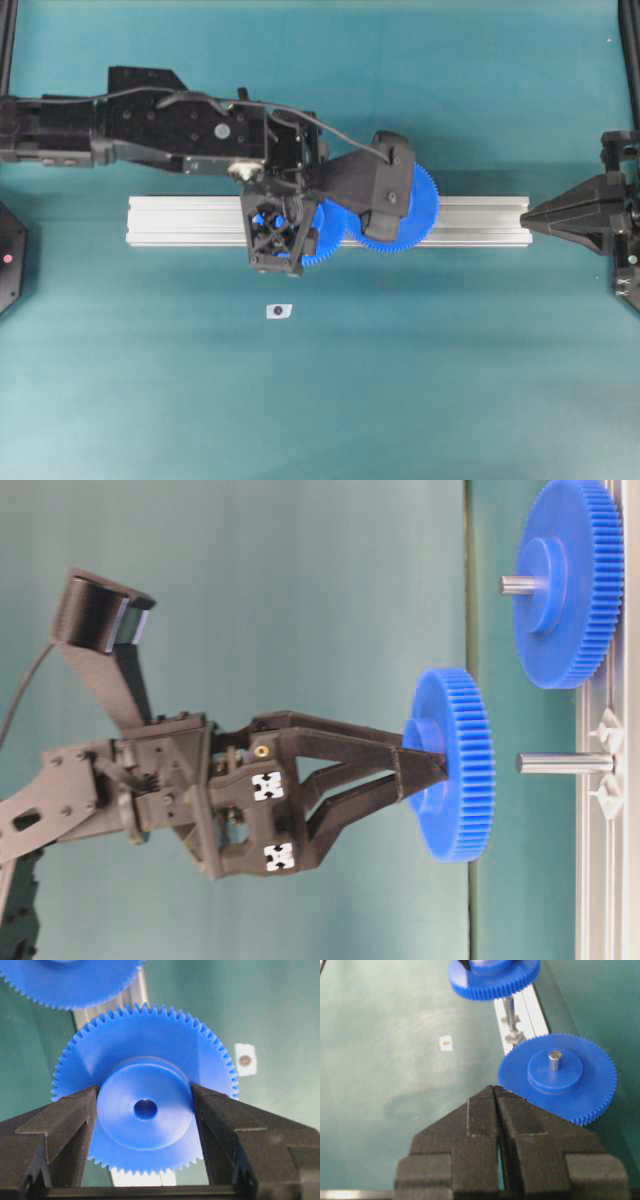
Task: Find the location of the shaft and insert the small gear.
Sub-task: 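Align the gear's center hole with the left shaft tip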
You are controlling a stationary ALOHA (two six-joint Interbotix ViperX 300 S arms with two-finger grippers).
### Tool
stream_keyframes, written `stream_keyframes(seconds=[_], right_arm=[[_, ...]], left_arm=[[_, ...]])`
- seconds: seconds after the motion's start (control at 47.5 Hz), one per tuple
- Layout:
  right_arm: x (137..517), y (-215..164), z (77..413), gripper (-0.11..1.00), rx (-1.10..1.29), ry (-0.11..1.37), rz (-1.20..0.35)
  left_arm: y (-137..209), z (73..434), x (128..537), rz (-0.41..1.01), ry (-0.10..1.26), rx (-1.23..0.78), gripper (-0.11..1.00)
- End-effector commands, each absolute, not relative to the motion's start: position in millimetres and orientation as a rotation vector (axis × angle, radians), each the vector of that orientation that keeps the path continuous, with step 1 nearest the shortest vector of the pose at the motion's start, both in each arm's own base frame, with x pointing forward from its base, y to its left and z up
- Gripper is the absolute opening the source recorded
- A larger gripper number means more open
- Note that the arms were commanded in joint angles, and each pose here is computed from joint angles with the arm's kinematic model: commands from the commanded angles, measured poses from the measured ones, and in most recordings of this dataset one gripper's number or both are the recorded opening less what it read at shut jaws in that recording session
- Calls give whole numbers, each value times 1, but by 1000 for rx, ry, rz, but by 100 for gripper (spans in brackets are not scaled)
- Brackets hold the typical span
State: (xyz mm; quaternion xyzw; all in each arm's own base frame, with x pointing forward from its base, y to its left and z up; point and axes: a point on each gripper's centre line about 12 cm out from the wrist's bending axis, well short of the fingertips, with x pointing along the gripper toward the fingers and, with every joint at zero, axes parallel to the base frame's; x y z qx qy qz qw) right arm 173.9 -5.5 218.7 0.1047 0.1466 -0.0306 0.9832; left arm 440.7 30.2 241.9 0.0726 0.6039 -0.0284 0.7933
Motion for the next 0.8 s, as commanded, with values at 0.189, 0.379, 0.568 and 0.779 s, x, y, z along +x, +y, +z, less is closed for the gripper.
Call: stream_keyframes(seconds=[0.189,0.379,0.568,0.779], right_arm=[[176,-7,223,1,220,283,-72],[175,-7,222,1,220,284,-73],[175,-7,221,1,220,289,-73],[175,-8,221,1,220,286,-74]], left_arm=[[31,252,449,-54,1250,161,63],[34,247,451,-49,1253,159,63],[34,238,453,-51,1270,155,63],[38,229,453,-46,1292,150,63]])
